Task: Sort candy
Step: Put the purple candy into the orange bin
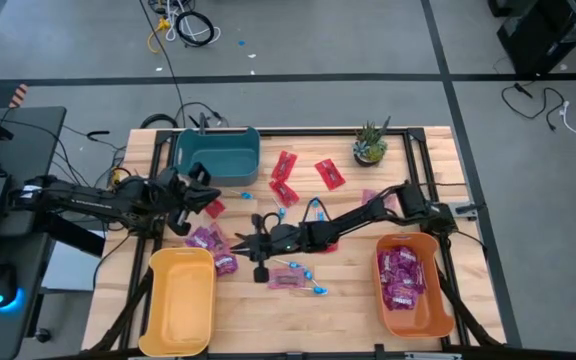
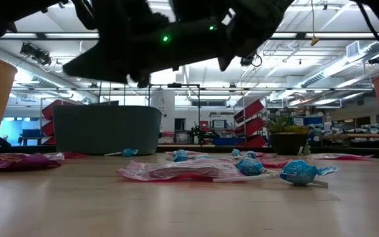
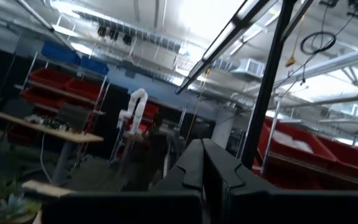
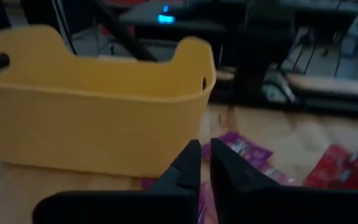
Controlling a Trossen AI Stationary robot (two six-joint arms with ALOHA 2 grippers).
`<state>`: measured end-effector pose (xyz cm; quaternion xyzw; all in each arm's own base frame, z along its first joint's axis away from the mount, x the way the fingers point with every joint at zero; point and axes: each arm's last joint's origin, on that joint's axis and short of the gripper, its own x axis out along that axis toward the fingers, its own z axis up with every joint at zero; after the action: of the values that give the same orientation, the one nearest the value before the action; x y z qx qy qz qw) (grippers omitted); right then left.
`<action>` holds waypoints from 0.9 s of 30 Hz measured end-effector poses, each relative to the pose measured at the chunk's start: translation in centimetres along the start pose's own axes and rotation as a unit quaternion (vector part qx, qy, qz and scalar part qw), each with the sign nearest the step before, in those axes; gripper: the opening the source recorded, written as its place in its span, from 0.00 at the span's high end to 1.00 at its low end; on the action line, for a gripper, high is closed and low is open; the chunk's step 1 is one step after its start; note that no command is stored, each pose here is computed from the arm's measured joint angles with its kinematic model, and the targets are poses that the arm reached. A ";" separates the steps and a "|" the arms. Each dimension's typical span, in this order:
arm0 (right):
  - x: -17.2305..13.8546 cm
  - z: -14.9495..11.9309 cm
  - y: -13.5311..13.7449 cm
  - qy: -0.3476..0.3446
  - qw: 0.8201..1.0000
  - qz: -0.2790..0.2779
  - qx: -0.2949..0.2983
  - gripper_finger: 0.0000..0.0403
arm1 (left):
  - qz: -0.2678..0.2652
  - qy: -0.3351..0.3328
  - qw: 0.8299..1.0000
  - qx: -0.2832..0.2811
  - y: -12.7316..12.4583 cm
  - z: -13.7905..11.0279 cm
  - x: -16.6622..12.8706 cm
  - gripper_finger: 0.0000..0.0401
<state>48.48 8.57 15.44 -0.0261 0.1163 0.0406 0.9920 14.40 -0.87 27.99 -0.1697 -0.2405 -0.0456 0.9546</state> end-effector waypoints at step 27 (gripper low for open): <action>2.5 -2.7 0.8 0.060 0.998 0.017 0.012 0.59 | 0.004 0.012 1.000 0.003 0.1 -0.1 -0.1 1.00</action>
<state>50.18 9.40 12.16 -0.0143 0.1762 0.0544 0.9827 14.40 -0.87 27.81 -0.1672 -0.2287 -0.0432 0.9580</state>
